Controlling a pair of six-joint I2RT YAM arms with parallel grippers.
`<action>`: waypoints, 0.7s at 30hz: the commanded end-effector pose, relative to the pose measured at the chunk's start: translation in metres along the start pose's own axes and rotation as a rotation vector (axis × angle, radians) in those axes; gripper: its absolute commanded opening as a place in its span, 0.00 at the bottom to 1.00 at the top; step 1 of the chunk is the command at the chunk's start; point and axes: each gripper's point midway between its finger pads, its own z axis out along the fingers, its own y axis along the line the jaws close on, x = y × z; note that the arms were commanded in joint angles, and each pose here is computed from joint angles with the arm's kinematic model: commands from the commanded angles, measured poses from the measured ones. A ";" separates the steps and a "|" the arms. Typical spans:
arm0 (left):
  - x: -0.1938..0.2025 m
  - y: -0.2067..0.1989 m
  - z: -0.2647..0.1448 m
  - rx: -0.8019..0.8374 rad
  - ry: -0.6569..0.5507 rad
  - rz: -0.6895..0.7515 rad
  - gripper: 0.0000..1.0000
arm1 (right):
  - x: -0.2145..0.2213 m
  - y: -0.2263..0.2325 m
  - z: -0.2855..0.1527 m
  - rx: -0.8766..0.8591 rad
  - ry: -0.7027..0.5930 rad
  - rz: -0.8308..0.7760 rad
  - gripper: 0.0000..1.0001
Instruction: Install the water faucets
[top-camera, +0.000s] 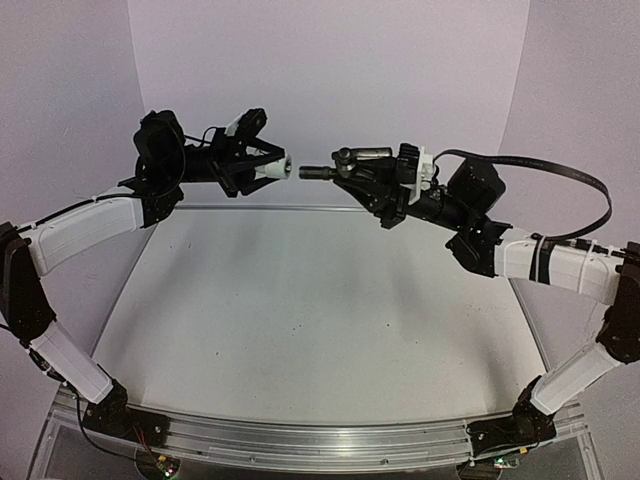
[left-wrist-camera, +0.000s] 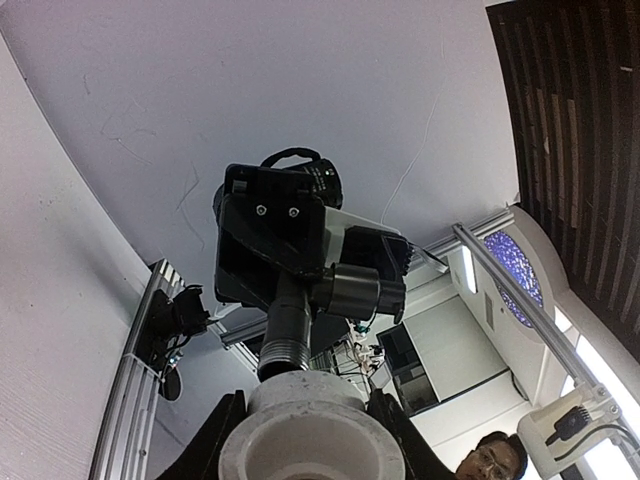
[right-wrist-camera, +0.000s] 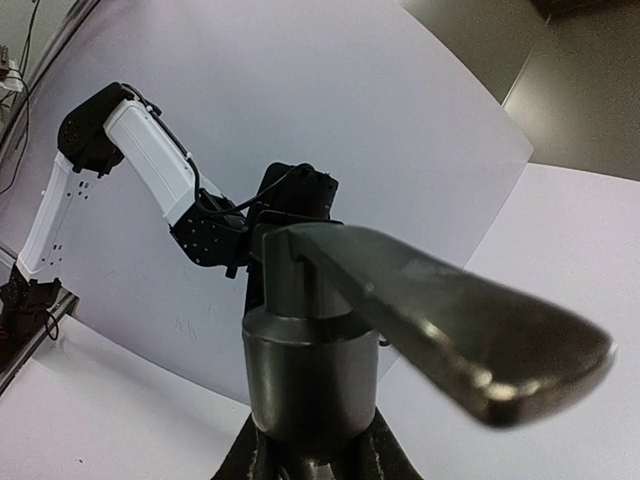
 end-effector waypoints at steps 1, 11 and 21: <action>0.004 -0.034 -0.004 0.041 -0.015 0.094 0.00 | -0.043 -0.017 0.006 0.022 -0.128 -0.084 0.00; 0.002 -0.040 -0.004 0.046 -0.015 0.103 0.00 | -0.039 -0.021 0.014 0.025 -0.139 -0.087 0.00; 0.001 -0.042 -0.004 0.048 -0.016 0.103 0.00 | -0.039 -0.018 0.019 0.013 -0.155 -0.079 0.00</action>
